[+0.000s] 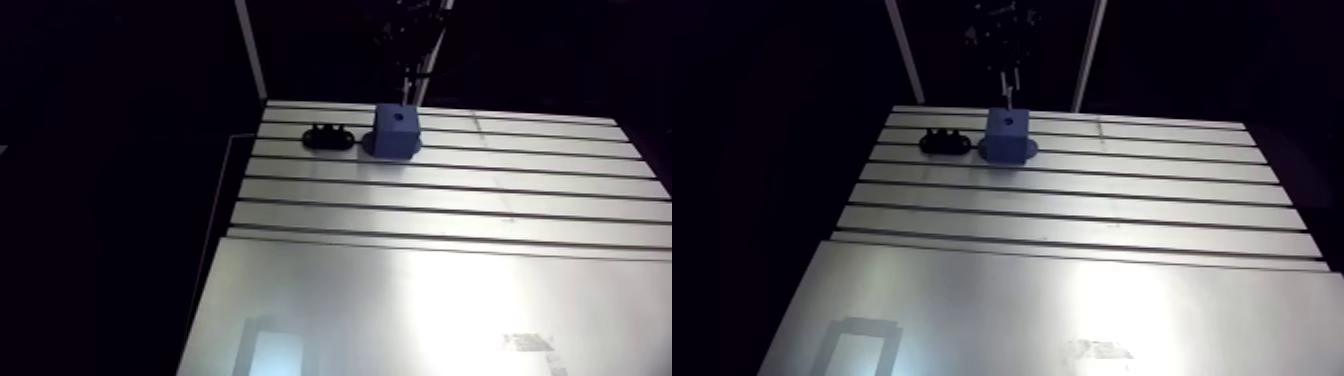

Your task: Pick up the M10 bolt and insert it into the hex recess until seated.

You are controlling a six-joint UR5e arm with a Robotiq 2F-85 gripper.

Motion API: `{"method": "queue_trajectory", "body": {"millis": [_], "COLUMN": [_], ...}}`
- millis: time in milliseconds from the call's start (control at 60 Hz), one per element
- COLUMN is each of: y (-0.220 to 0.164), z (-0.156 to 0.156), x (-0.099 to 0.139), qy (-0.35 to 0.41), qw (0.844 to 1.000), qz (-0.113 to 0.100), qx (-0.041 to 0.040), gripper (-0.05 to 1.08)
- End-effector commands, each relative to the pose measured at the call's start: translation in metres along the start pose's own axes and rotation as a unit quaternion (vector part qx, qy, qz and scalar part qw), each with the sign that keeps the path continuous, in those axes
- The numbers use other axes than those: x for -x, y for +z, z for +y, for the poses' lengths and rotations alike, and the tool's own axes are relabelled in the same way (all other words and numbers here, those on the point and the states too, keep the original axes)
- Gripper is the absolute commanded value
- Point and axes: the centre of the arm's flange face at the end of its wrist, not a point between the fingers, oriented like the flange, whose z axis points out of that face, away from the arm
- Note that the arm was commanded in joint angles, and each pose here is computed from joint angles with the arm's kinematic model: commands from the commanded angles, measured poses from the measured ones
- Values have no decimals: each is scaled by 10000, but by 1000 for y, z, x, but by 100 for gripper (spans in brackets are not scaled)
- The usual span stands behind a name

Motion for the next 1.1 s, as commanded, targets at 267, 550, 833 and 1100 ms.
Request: {"method": "queue_trajectory", "body": {"millis": [267, 550, 833, 1100], "y": [9, 20, 22, 21], "z": [1, 3, 4, 6], "x": [-5, -8, -10, -10], "qy": [-1, 5, 13, 23], "qw": [10000, 10000, 10000, 9999], "qz": [51, 13, 32, 50], "qx": [17, -82, -82, -98], "gripper": [106, 106, 106, 106]}}
